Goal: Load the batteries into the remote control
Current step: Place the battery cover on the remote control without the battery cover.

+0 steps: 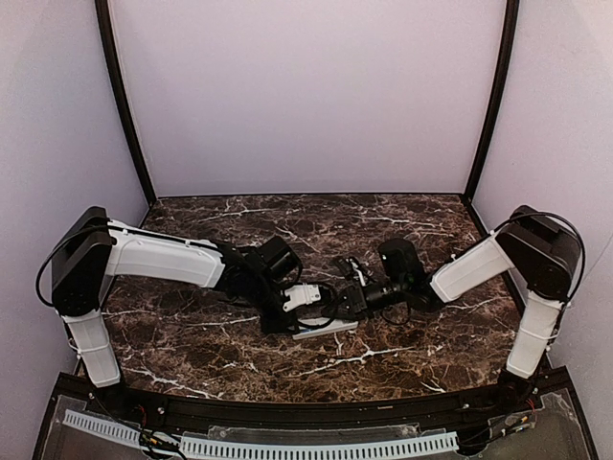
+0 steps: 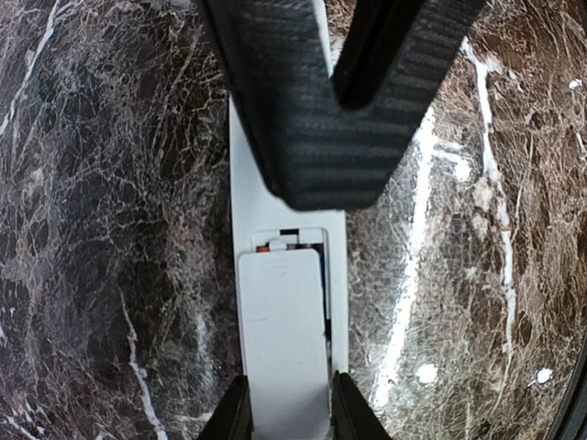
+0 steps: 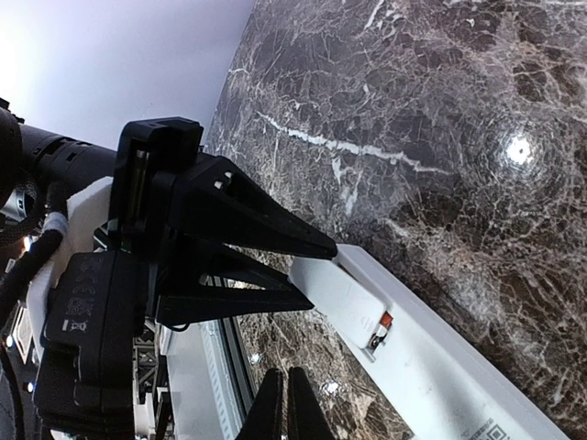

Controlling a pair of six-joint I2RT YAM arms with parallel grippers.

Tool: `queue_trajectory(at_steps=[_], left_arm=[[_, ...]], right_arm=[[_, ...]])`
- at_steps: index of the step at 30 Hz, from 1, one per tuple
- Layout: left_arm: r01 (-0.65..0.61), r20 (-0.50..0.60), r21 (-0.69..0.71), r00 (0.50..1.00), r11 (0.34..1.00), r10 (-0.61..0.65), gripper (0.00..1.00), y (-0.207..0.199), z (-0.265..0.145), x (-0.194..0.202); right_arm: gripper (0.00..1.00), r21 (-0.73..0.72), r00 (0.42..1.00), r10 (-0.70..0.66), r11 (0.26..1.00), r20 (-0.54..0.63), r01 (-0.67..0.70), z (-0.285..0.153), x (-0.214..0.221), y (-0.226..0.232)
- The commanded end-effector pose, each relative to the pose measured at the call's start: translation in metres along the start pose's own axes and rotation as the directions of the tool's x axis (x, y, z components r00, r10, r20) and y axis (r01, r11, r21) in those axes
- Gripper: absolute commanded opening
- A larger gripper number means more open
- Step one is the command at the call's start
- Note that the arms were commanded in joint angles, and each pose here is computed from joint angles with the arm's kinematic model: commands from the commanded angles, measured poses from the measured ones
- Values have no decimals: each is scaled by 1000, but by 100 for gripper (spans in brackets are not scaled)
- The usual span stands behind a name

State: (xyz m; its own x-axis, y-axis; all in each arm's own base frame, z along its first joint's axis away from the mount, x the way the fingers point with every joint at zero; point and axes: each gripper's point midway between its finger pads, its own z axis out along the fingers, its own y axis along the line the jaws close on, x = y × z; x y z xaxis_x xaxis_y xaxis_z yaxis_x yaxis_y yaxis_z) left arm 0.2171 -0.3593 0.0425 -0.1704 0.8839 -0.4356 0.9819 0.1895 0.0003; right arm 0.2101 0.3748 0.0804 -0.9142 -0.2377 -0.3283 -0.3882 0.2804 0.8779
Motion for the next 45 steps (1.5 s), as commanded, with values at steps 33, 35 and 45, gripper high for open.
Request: queue_trajectory(at_steps=[33, 35, 45], left_arm=[[-5, -53, 44, 999, 999, 7, 29, -10, 3, -2], [-6, -57, 45, 998, 999, 9, 31, -10, 5, -2], [-7, -60, 45, 998, 999, 10, 34, -9, 9, -2]], right_arm=[[0, -14, 999, 6, 1000, -44, -7, 16, -4, -2], [0, -15, 999, 6, 1000, -44, -7, 16, -4, -1], [0, -11, 999, 7, 1000, -41, -7, 16, -4, -2]])
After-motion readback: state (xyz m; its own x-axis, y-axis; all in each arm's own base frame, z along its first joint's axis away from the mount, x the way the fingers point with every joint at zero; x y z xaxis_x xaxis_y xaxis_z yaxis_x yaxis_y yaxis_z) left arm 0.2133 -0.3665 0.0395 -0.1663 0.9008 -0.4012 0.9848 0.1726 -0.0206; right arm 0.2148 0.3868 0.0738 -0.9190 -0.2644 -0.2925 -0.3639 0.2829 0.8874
